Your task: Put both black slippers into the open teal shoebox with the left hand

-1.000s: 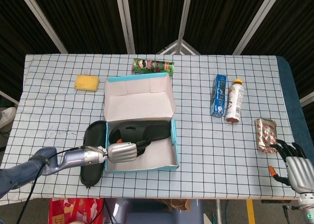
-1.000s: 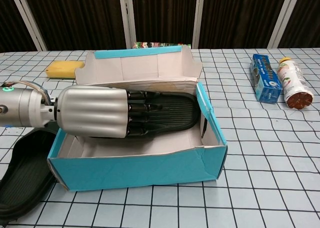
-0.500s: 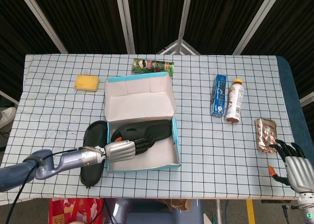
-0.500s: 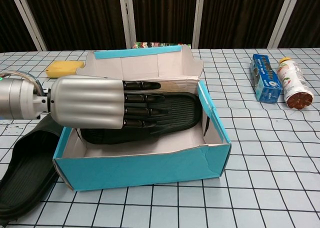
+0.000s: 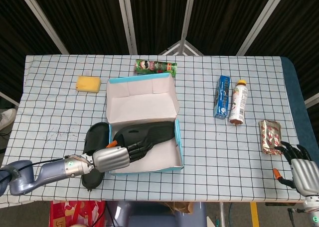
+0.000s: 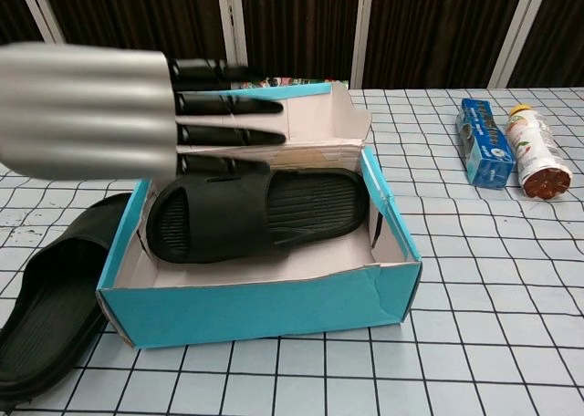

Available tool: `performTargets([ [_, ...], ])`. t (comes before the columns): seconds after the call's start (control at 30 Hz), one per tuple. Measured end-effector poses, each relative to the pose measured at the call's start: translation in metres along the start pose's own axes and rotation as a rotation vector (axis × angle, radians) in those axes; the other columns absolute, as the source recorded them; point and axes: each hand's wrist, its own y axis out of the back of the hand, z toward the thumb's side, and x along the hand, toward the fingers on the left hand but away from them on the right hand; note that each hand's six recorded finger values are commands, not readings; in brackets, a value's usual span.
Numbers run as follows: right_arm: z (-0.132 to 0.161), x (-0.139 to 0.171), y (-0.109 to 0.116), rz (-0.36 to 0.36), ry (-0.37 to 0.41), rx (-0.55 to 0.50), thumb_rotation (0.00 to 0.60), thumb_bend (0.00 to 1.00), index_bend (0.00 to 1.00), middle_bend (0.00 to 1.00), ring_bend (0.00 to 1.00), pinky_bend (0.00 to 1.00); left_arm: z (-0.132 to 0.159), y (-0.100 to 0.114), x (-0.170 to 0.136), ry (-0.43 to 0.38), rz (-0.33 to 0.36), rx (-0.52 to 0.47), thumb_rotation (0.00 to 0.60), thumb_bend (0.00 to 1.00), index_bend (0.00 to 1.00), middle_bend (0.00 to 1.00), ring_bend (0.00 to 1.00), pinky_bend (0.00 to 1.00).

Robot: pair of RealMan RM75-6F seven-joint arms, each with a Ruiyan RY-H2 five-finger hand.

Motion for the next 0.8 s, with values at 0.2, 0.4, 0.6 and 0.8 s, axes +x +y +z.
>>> performTargets([
  [0.2,0.001,0.002,0.000,0.000,0.006,-0.001,0.600,0.36,0.24,0.16,0.20,0.09,-0.031,0.006,-0.035,0.336,-0.113,-0.271,0.600,0.20,0.13,0.16,0.03,0.16],
  [0.4,0.002,0.002,0.000,0.001,0.004,0.000,0.600,0.36,0.24,0.16,0.20,0.09,-0.035,-0.018,-0.093,0.707,-0.301,-0.728,0.600,0.19,0.11,0.13,0.01,0.14],
  [0.6,0.005,0.000,-0.005,0.021,0.007,0.010,0.600,0.36,0.24,0.16,0.20,0.09,-0.017,-0.060,-0.149,0.904,-0.503,-1.062,0.600,0.19,0.09,0.09,0.00,0.11],
  [0.8,0.004,-0.001,-0.006,0.026,0.000,0.012,0.600,0.36,0.24,0.16,0.20,0.09,0.008,-0.089,-0.163,0.900,-0.660,-1.261,0.600,0.17,0.09,0.09,0.00,0.10],
])
